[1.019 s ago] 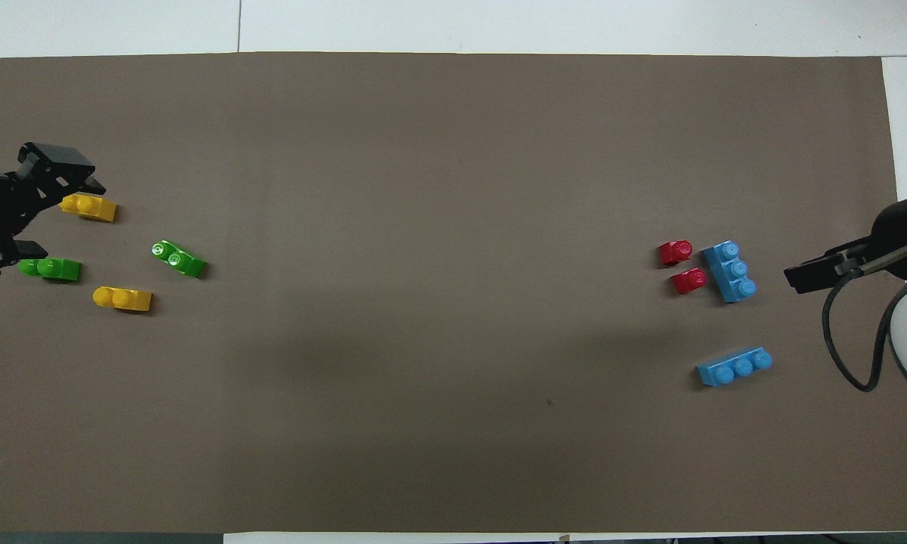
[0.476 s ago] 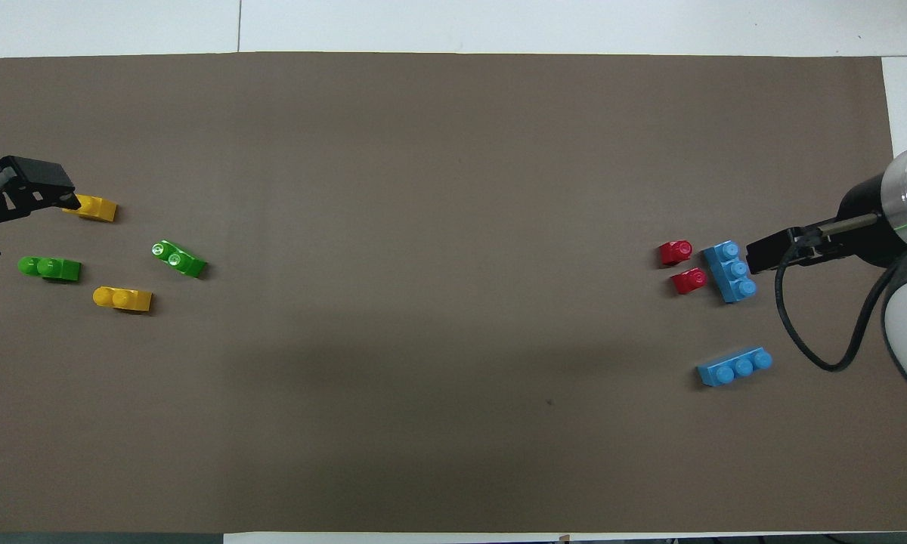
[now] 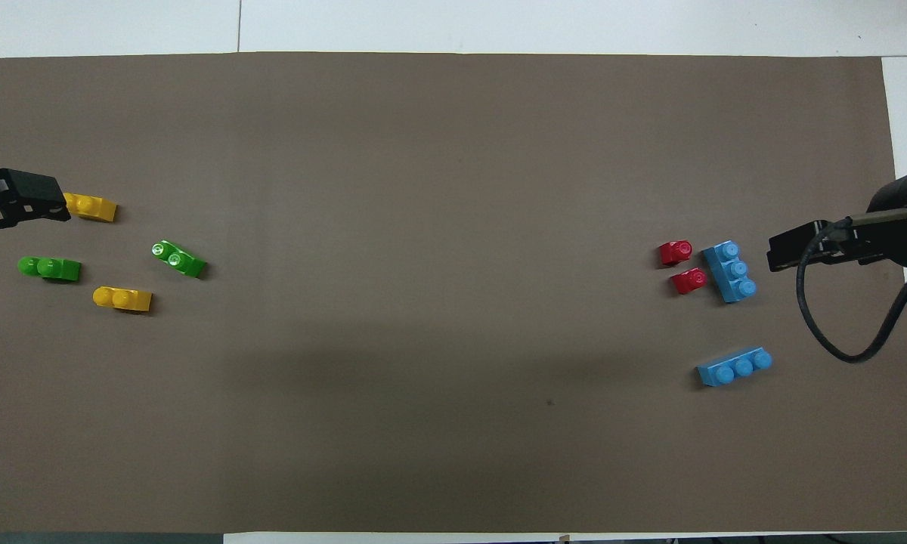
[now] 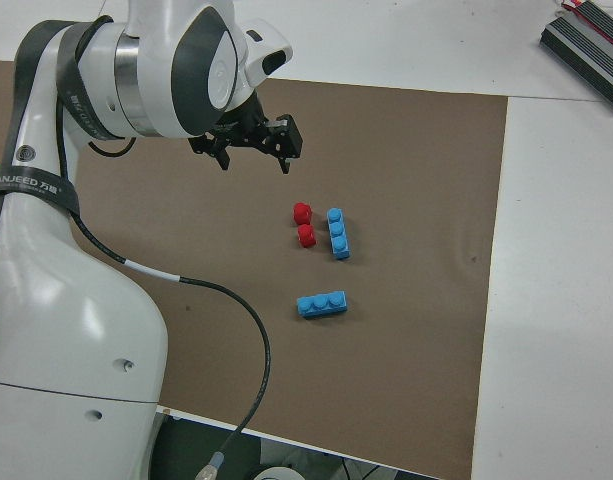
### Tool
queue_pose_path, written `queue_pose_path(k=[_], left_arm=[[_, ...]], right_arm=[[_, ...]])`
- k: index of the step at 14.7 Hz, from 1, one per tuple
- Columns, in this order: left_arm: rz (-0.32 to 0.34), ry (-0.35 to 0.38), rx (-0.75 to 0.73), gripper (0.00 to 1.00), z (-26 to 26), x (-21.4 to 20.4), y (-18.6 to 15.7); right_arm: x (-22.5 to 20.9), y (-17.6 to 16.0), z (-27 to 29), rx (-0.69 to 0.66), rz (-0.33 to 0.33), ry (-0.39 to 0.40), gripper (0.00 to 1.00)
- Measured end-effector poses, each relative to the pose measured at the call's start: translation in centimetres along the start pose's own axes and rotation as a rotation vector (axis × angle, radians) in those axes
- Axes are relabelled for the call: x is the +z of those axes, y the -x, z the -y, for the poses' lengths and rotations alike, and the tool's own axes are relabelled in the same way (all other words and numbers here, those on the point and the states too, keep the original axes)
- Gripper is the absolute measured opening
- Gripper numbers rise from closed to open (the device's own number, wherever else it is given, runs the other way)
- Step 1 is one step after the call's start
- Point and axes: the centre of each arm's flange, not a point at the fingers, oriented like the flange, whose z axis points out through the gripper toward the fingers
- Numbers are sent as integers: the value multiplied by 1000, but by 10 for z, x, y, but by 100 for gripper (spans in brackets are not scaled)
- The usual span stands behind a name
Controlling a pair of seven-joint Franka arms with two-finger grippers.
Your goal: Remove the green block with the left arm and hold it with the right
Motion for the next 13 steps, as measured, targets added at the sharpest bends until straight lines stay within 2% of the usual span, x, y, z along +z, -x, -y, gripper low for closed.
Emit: queue_pose_path(k=[4,7,9,13], left_arm=[[32,-12,157,100,14,-16,3],[86,-25,245,100,17,-13,9],[117,-26,269,100,16,-12,14],[128,17,277,100,12,-15,18]], right_arm=[[-3,-2,2,-5,-25,-1,100],[-4,-5,2,-5,-44,-2,100],[-4,-7,1,-3,-45,-3,100],[-5,-14,-12,19,-48,-1,100]])
